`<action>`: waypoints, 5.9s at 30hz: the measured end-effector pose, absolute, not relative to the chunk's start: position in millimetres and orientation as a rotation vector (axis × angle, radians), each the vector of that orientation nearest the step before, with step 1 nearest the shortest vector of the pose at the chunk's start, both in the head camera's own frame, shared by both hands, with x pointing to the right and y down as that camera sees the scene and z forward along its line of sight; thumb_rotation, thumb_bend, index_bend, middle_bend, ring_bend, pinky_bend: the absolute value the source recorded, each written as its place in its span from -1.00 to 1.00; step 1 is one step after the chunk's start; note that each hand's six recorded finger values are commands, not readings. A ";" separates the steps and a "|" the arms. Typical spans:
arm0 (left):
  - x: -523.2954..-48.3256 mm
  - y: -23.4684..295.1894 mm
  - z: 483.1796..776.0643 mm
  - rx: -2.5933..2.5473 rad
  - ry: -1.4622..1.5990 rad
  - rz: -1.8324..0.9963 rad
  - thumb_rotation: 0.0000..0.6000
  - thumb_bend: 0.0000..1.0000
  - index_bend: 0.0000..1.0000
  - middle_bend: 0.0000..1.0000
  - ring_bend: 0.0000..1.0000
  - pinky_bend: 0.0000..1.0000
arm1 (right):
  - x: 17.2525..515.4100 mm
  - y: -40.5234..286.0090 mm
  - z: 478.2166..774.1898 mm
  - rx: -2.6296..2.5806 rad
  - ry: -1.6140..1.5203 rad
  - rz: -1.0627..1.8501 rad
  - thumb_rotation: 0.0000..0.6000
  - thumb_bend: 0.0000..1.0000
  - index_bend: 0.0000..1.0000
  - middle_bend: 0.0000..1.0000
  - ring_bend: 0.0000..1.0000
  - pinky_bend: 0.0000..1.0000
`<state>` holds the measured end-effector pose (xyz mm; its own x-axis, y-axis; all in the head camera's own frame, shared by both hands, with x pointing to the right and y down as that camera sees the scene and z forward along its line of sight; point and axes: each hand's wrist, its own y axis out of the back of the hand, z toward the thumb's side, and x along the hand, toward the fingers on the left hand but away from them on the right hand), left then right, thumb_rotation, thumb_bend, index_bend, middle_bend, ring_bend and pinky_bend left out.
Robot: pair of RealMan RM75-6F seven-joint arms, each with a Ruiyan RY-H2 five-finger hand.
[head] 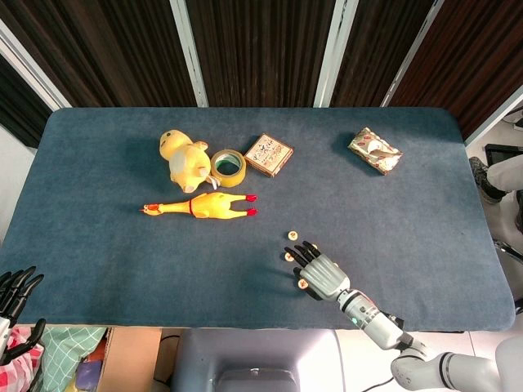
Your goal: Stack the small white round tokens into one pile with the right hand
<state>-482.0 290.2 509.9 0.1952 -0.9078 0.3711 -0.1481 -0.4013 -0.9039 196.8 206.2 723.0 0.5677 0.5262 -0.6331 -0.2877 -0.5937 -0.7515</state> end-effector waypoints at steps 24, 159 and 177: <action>-485.7 288.9 508.8 -1.709 1.014 -1.279 1.00 -0.12 -1.00 -1.00 -1.00 -0.85 | 168.1 148.2 733.6 -1.889 -0.399 1.221 1.00 -0.04 0.26 -1.00 -1.00 -1.00; -488.4 291.0 504.6 -1.692 1.030 -1.273 1.00 -0.11 -1.00 -1.00 -1.00 -0.85 | 183.0 120.1 732.9 -1.889 -0.501 1.324 1.00 -0.04 -0.05 -0.94 -1.00 -1.00; -487.7 289.4 508.5 -1.688 1.023 -1.291 1.00 -0.12 -1.00 -1.00 -1.00 -0.85 | 169.0 106.0 760.6 -1.850 -0.461 1.389 1.00 -0.13 0.02 -0.94 -1.00 -1.00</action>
<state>-487.7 289.4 508.5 0.1667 -0.9166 0.3633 -0.1441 -0.3872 -0.9107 169.0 106.0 760.6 0.3424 0.6774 -0.6511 -0.1533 -0.6434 -0.7500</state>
